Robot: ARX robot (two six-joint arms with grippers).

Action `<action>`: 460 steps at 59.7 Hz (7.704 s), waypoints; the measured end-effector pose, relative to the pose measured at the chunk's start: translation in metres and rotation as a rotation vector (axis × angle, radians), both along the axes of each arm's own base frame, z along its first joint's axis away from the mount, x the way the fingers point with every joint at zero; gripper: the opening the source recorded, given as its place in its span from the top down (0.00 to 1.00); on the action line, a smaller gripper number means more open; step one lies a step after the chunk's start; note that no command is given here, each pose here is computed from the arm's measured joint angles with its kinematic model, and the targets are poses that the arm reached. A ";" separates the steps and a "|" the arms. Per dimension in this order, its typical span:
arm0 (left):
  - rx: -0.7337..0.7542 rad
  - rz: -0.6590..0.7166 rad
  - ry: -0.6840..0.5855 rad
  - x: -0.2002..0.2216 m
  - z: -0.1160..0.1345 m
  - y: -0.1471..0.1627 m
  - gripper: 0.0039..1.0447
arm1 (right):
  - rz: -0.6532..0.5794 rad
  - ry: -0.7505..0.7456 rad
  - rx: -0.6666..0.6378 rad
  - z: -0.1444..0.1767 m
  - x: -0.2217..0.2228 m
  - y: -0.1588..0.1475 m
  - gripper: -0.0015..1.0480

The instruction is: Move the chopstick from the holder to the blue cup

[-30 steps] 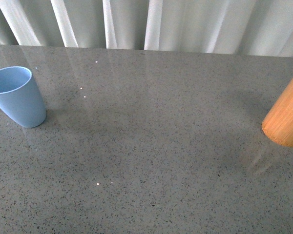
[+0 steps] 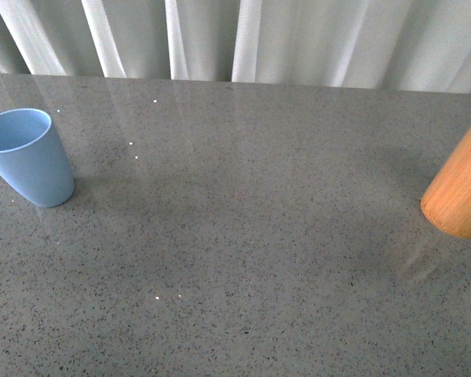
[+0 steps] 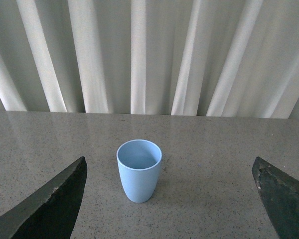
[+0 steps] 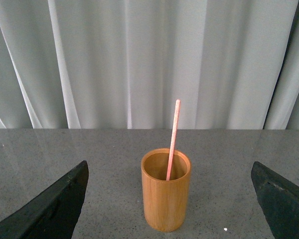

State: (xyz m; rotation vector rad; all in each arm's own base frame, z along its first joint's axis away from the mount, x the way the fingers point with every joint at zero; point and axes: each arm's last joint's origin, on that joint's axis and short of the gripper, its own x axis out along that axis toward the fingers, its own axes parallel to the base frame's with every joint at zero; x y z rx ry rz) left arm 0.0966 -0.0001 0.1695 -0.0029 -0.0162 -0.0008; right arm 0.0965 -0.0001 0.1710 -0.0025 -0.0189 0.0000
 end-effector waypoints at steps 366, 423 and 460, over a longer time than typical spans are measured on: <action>0.225 -0.332 1.076 0.237 -0.019 -0.199 0.97 | 0.000 0.000 0.000 0.000 0.000 0.000 0.10; 0.223 -0.371 1.027 0.246 -0.021 -0.232 0.24 | 0.000 0.000 0.000 0.000 0.000 0.000 0.10; 0.126 -0.290 0.924 0.276 0.042 -0.176 0.06 | 0.000 0.000 0.000 0.000 0.000 0.000 0.10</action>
